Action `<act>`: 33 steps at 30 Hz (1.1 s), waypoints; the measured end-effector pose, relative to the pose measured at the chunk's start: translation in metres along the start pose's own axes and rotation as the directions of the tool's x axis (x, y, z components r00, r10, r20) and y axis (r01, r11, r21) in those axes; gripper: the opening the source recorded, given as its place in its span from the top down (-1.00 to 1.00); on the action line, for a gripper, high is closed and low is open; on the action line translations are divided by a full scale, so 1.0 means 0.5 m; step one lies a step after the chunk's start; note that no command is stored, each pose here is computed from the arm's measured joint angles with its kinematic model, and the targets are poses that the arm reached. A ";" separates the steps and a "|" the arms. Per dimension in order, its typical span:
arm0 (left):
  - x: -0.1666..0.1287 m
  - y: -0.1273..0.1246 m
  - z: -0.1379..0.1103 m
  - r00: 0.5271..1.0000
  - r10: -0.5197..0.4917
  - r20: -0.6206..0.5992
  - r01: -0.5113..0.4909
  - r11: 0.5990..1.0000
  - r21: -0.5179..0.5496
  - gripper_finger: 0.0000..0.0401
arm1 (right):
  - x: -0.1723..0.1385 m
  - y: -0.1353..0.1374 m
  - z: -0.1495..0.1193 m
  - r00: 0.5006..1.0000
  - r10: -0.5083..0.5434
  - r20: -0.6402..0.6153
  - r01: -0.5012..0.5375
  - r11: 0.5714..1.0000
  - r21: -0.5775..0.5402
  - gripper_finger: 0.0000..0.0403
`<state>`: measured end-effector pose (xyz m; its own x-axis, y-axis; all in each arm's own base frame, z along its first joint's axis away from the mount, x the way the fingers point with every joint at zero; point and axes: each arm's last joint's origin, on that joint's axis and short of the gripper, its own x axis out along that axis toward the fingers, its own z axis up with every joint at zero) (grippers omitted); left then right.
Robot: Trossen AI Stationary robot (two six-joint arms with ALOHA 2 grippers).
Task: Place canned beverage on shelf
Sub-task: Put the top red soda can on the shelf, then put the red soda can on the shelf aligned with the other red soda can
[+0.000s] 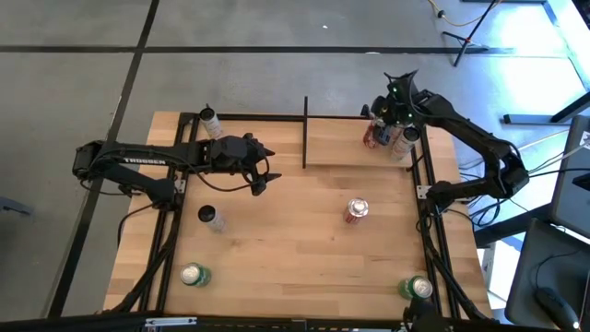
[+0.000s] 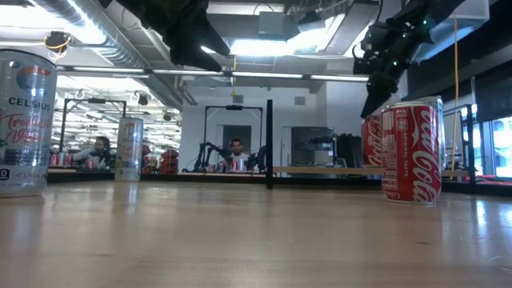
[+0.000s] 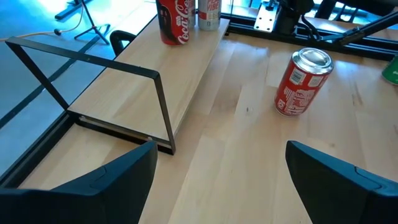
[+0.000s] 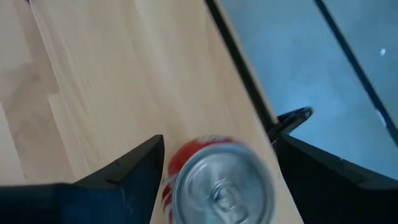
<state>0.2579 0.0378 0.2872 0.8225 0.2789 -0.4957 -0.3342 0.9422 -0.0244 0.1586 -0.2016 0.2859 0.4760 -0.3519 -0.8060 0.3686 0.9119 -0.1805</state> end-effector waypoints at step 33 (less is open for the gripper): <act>0.005 -0.035 -0.008 0.995 -0.097 -0.022 0.095 0.992 -0.083 -0.70 | -0.101 0.352 0.100 0.862 0.501 -0.076 -0.503 0.864 0.000 -0.43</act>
<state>0.2641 0.0213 0.2830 0.8405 0.1822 -0.5103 -0.2922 0.9455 -0.1435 0.2393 -0.0336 0.3232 0.5346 0.1700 -0.8278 0.0791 0.9652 0.2493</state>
